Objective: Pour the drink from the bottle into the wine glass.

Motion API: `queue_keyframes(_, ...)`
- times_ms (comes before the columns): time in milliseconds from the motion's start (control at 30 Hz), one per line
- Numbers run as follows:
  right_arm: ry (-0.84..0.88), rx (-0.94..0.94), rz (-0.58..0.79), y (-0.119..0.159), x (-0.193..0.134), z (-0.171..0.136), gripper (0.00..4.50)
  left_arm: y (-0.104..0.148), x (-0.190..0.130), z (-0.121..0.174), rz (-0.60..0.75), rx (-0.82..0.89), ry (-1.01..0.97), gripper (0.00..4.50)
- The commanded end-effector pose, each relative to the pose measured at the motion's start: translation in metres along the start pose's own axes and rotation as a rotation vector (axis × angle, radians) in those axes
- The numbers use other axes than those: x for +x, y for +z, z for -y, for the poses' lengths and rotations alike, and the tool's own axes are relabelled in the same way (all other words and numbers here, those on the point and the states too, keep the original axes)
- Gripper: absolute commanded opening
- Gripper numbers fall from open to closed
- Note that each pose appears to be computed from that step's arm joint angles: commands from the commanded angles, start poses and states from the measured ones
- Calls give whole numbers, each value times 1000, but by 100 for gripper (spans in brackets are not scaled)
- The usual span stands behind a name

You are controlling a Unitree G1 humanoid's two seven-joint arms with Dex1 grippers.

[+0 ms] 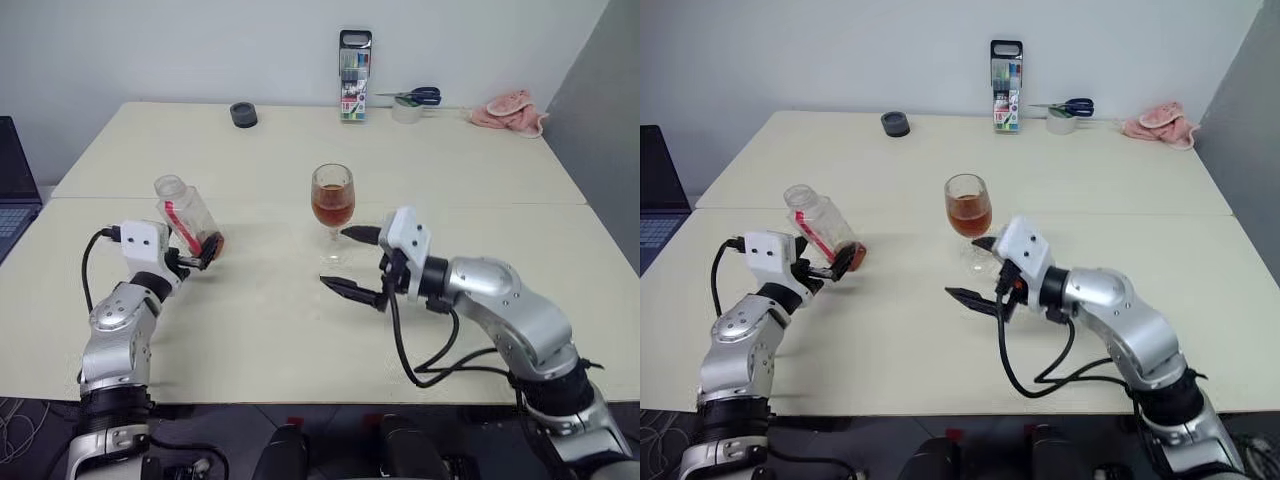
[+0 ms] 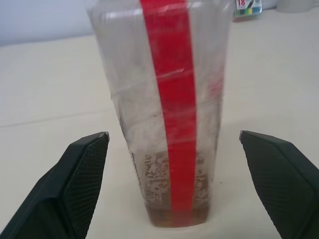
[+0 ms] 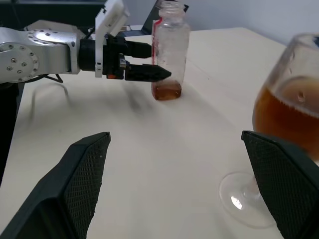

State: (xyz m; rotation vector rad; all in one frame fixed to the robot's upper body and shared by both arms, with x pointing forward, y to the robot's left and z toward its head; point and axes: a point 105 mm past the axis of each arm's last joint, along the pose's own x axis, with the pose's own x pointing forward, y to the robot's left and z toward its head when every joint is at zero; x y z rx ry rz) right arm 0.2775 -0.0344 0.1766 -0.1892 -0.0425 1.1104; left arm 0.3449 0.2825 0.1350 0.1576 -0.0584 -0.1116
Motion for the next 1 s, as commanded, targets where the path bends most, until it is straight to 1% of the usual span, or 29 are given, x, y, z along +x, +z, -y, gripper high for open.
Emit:
queue_keyframes(33,-117,67,71,0,-15,8,450,20,-13,0,90,41,15,448)
queue_keyframes(100,-205,141,61,-17,-21,16,450,21,-21,3,99,46,12,448)
queue_keyframes(167,-270,183,62,-28,-24,22,450,20,-28,7,105,46,5,448)
queue_keyframes(300,-358,204,94,-32,-26,32,450,18,-37,11,103,69,-4,448)
queue_keyframes(433,-435,171,130,-37,-32,39,450,11,-49,15,89,71,1,448)
queue_keyframes(533,-547,167,118,-54,-46,45,450,2,-57,16,43,36,48,448)
queue_keyframes(633,-610,177,133,-59,-52,49,450,-3,-57,17,-3,28,111,448)
queue_keyframes(733,-650,171,132,-65,-58,51,450,-10,-58,15,-70,62,197,448)
queue_keyframes(933,-740,123,132,-73,-71,59,450,-6,-60,24,-11,51,162,448)
queue_keyframes(1000,-748,134,137,-75,-74,59,450,-6,-62,27,11,40,145,448)
